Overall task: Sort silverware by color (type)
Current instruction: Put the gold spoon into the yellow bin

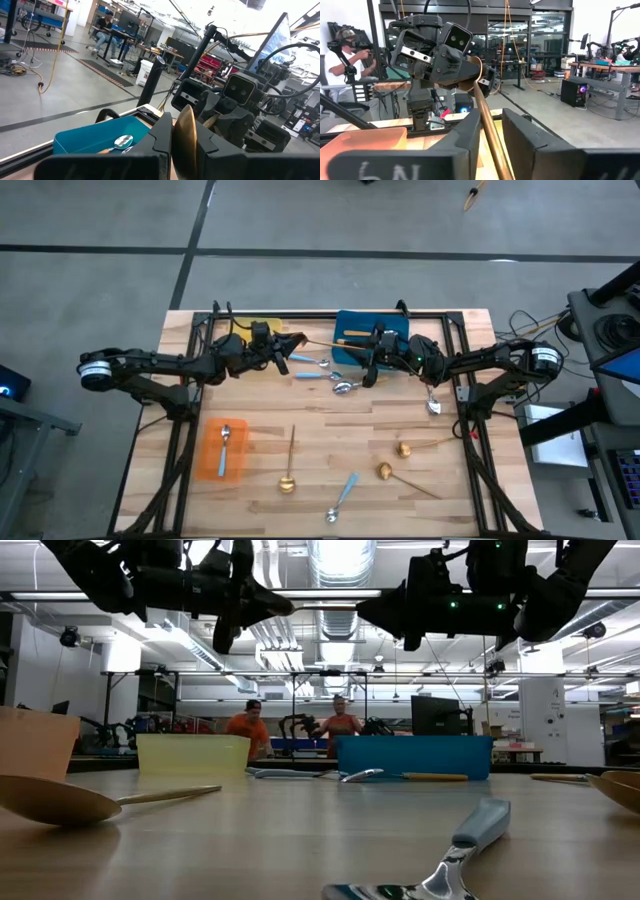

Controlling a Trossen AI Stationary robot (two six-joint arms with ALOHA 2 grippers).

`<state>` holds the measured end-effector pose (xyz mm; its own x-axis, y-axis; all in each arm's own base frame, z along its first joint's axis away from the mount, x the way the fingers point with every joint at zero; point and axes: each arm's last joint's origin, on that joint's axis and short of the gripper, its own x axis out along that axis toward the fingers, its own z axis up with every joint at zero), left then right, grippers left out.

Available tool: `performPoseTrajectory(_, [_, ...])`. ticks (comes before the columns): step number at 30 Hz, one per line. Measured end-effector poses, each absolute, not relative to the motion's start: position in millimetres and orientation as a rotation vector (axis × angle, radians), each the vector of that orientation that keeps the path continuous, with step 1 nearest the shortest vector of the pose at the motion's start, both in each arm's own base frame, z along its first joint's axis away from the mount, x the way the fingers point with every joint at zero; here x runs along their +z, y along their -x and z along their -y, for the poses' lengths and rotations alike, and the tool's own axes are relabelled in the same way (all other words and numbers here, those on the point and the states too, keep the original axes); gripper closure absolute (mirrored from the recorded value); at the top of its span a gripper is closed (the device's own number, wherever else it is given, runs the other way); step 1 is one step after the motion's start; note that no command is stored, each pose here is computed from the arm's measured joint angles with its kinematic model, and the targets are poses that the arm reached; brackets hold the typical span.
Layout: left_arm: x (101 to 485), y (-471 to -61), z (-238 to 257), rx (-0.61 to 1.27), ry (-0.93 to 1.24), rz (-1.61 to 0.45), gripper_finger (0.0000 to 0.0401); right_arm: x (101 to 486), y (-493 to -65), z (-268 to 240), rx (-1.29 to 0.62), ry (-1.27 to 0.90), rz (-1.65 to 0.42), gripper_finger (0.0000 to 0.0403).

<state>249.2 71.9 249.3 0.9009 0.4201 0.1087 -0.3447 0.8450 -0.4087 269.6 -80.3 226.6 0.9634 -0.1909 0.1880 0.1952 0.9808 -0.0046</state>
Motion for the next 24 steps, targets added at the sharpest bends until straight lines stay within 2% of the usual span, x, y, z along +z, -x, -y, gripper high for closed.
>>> performPoseTrajectory(5, [249.0,-249.2,-71.9,0.406,0.393,0.196,0.0392,226.0,-269.7,79.9,-0.187,0.034,0.181,0.0381])
performPoseTrajectory(13, [248.7,-249.2,-71.9,0.408,0.385,0.192,0.0378,225.4,-269.8,79.8,-0.186,0.037,0.173,0.0386])
performPoseTrajectory(18, [248.7,-249.2,-71.9,0.41,0.367,0.188,0.0343,224.9,-269.9,80.0,-0.193,0.043,0.166,0.0388])
performPoseTrajectory(24, [248.7,-249.2,-71.9,0.413,0.326,0.179,0.0277,224.4,-269.7,80.5,-0.211,0.05,0.157,0.0388])
